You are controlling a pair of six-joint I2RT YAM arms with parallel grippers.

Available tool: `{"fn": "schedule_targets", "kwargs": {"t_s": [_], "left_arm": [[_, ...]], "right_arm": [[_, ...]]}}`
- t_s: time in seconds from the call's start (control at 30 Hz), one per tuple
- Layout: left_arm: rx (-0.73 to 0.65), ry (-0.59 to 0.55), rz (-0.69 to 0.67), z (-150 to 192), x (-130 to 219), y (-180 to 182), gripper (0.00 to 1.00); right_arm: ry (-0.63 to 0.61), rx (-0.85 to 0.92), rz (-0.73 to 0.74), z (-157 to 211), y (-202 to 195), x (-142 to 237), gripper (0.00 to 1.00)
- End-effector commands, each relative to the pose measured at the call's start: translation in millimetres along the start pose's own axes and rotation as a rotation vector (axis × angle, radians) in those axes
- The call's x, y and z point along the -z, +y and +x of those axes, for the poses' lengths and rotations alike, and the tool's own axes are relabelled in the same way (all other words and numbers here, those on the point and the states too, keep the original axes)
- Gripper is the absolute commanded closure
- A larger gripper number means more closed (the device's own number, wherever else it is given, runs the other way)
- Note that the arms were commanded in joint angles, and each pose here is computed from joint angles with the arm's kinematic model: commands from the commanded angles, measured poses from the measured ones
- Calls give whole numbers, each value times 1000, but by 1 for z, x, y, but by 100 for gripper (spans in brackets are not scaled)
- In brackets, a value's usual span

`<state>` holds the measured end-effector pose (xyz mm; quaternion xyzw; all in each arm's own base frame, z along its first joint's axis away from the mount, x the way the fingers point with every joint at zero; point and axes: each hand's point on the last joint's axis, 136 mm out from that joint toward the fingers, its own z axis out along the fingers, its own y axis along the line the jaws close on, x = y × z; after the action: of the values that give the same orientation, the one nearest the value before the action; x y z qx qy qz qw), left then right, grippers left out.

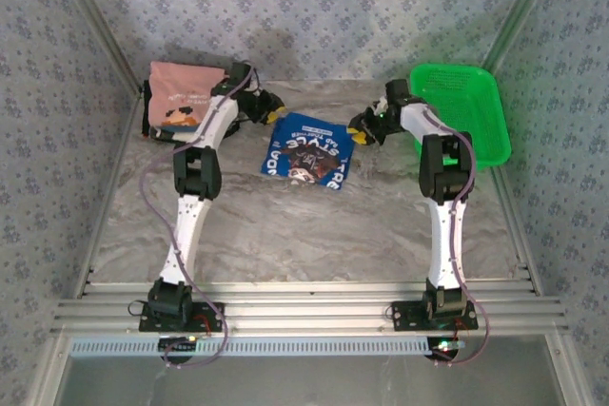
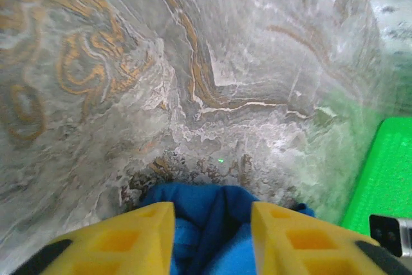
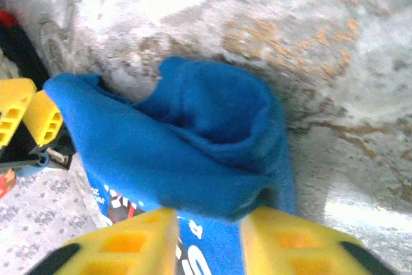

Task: Fold and stack the t-shirts

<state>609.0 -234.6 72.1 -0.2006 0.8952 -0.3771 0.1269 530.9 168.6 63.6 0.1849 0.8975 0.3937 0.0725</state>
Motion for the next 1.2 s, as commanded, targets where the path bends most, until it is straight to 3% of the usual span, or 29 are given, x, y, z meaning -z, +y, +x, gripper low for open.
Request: {"fn": "schedule_targets", "kwargs": {"t_s": [0.0,0.17,0.3,0.7,0.87,0.93,1.17], "left_arm": [[-189,-63,80,7,77,-77,52],[-390,-40,-96,29,112,-51,34],[-481,1,-236,44,111,-9,29],[-539,41,-392,56,55,38,25],[-527,74,-392,70,30,44,25],[-517,93,-406,75,21,52,25],[-528,123,-454,90,1,65,27]], "right_arm": [[-52,87,-38,-4,36,37,57],[-80,232,-25,32,64,91,35],[-111,313,-4,70,68,130,24],[-202,404,-100,136,79,167,14],[-179,395,-122,148,78,170,13],[-173,399,-130,151,80,171,6],[-204,433,-162,156,95,185,5]]}}
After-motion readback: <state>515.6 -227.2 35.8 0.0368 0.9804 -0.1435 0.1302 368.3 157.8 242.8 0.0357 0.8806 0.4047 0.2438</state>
